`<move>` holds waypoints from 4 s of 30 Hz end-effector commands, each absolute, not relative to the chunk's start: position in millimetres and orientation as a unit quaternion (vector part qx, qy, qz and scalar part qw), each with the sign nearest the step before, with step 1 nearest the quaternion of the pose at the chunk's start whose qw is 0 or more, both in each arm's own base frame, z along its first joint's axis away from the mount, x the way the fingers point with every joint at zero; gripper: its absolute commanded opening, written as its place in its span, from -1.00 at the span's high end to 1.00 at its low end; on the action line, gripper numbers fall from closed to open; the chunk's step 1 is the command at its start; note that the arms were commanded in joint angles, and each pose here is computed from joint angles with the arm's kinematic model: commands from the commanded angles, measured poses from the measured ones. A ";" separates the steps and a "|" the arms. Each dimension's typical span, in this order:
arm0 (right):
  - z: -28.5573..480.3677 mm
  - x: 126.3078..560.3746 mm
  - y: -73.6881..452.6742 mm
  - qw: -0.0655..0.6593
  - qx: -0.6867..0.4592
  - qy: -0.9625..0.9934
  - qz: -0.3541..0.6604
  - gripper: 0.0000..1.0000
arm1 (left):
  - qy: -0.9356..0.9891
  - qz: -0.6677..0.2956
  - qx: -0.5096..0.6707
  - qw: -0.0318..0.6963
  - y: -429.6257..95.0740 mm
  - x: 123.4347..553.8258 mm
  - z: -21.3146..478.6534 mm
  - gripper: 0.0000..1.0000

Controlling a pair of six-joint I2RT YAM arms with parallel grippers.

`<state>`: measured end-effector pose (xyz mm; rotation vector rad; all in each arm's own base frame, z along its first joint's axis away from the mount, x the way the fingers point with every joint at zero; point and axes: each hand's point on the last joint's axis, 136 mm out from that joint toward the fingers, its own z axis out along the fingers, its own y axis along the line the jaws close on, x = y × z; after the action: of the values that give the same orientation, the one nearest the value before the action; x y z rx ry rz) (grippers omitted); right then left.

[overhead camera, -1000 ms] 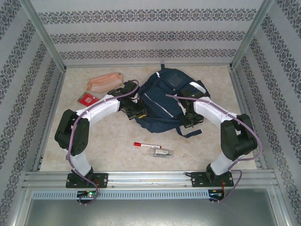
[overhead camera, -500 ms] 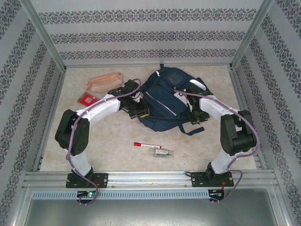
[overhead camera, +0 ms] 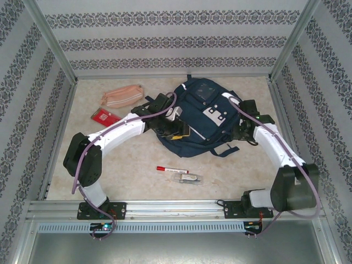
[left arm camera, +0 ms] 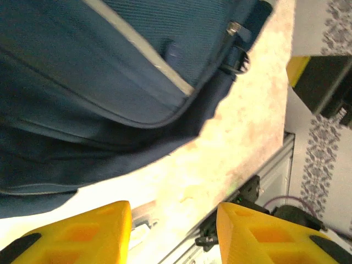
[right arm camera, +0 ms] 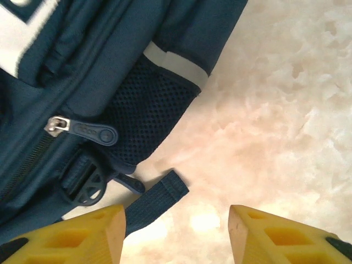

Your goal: Pack books, pencil case, and school supplies into a backpack

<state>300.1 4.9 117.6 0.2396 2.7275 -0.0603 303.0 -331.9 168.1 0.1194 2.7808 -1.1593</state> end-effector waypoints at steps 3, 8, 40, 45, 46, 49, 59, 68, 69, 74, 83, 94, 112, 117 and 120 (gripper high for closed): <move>138.6 295.2 32.5 0.223 0.123 0.962 0.100 -0.06 | 0.910 -0.344 0.180 0.144 -333.4 304.1 193.5 -0.02; 156.7 285.6 29.4 0.262 0.134 0.950 0.104 -0.08 | 0.908 -0.211 0.305 0.196 -333.9 327.2 183.5 -0.07; 161.9 284.2 16.0 0.341 0.154 0.921 0.106 -0.96 | 0.930 0.035 0.306 0.199 -380.3 364.7 68.8 -0.29; 164.6 287.3 17.4 0.345 0.141 0.922 0.106 -0.96 | 0.942 0.026 0.268 0.202 -387.6 369.3 56.4 -0.19; 163.5 286.8 17.7 0.344 0.140 0.922 0.106 -0.96 | 0.942 0.031 0.265 0.203 -387.8 370.5 50.0 -0.20; 156.6 287.1 19.5 0.340 0.141 0.923 0.112 -0.96 | 0.944 0.061 0.255 0.201 -379.5 374.3 35.7 -0.39; 130.9 303.5 22.5 0.313 0.091 0.940 0.098 -0.71 | 0.936 0.026 0.265 0.229 -397.5 381.5 58.0 0.94; 124.9 332.1 44.4 0.255 -0.001 0.953 0.163 -0.51 | 0.901 -0.029 0.303 0.308 -409.7 386.7 170.2 1.00; 128.5 336.6 47.6 0.252 -0.002 0.951 0.181 -0.45 | 0.899 -0.033 0.304 0.314 -409.6 387.4 176.0 1.00; 130.1 356.7 51.4 0.227 0.014 0.941 0.250 -0.17 | 0.898 -0.045 0.296 0.322 -407.1 389.6 186.7 1.00; 102.6 384.7 37.1 0.199 0.024 0.937 0.287 -0.12 | 0.895 -0.068 0.292 0.329 -411.5 391.6 191.7 1.00; 81.1 405.6 50.2 0.209 -0.061 0.920 0.326 -0.12 | 0.894 -0.088 0.298 0.324 -411.5 392.8 192.5 1.00; 81.3 372.5 59.1 0.160 -0.043 0.915 0.367 0.54 | 0.905 -0.084 0.277 0.312 -399.5 408.2 188.3 1.00; 94.3 371.9 57.0 0.154 -0.048 0.924 0.346 0.91 | 0.907 -0.081 0.276 0.307 -397.2 409.1 185.6 1.00; 96.2 366.4 50.7 0.153 -0.053 0.935 0.315 0.99 | 0.908 -0.080 0.277 0.306 -397.6 409.9 185.4 1.00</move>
<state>383.9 49.6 81.0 -0.1204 2.6294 0.9502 389.7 -403.0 153.2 0.8198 2.4688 -0.2010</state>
